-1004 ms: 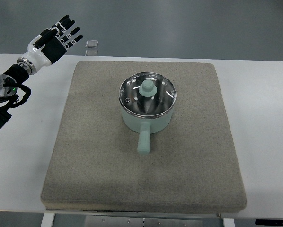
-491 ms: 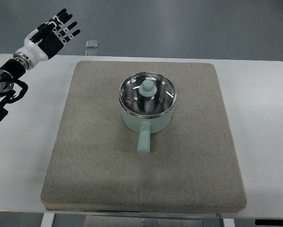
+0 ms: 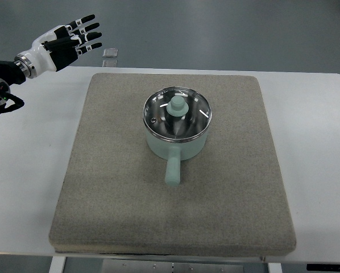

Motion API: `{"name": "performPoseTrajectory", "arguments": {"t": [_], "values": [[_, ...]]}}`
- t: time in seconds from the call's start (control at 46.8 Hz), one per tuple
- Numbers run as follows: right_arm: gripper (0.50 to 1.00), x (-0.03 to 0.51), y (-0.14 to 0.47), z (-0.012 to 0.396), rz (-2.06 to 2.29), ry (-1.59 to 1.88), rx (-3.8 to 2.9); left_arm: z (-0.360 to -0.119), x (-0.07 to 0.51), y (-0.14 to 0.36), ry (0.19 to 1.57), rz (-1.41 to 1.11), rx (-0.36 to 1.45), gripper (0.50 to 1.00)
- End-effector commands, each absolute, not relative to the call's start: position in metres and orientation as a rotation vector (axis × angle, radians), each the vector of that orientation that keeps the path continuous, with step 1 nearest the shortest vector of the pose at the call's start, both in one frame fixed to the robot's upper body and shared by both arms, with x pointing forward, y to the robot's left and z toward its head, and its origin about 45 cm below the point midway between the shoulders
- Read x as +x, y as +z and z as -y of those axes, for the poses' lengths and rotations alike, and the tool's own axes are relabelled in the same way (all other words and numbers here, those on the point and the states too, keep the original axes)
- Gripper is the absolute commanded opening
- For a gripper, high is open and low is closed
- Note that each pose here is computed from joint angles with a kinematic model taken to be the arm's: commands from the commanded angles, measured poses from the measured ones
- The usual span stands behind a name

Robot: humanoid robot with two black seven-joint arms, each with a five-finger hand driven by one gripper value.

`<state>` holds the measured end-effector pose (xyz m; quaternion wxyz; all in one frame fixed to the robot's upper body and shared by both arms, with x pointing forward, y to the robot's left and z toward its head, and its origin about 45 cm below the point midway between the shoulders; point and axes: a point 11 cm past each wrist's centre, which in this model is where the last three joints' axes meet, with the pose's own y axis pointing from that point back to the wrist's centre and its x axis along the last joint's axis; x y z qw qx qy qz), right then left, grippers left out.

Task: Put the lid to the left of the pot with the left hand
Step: 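Raise the left hand and move it toward the saucepan, then swing the left hand over the glass lid, fingers pointing down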

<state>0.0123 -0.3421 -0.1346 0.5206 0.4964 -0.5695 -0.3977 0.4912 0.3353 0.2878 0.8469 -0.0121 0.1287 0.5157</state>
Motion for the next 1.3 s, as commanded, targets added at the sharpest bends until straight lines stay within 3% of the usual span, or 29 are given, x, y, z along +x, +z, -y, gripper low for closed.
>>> {"name": "performPoseTrajectory", "arguments": {"t": [0.0,0.299,0.726,1.281], "values": [[0.921,0.012,-0.135,0.342,1.365,-0.953,1.19,-0.329,0.49,0.291,1.057,-0.188,0.046,0.994],[0.921,0.012,-0.135,0.342,1.365,-0.953,1.19,-0.306,0.483,0.309,0.922,0.09,0.217,0.994],[0.921,0.012,-0.135,0.342,1.365,-0.953,1.19,-0.278,0.483,0.375,0.746,0.412,0.462,0.994],[0.921,0.012,-0.135,0.342,1.365,-0.953,1.19,-0.235,0.473,0.375,0.515,0.732,0.759,0.994]]}}
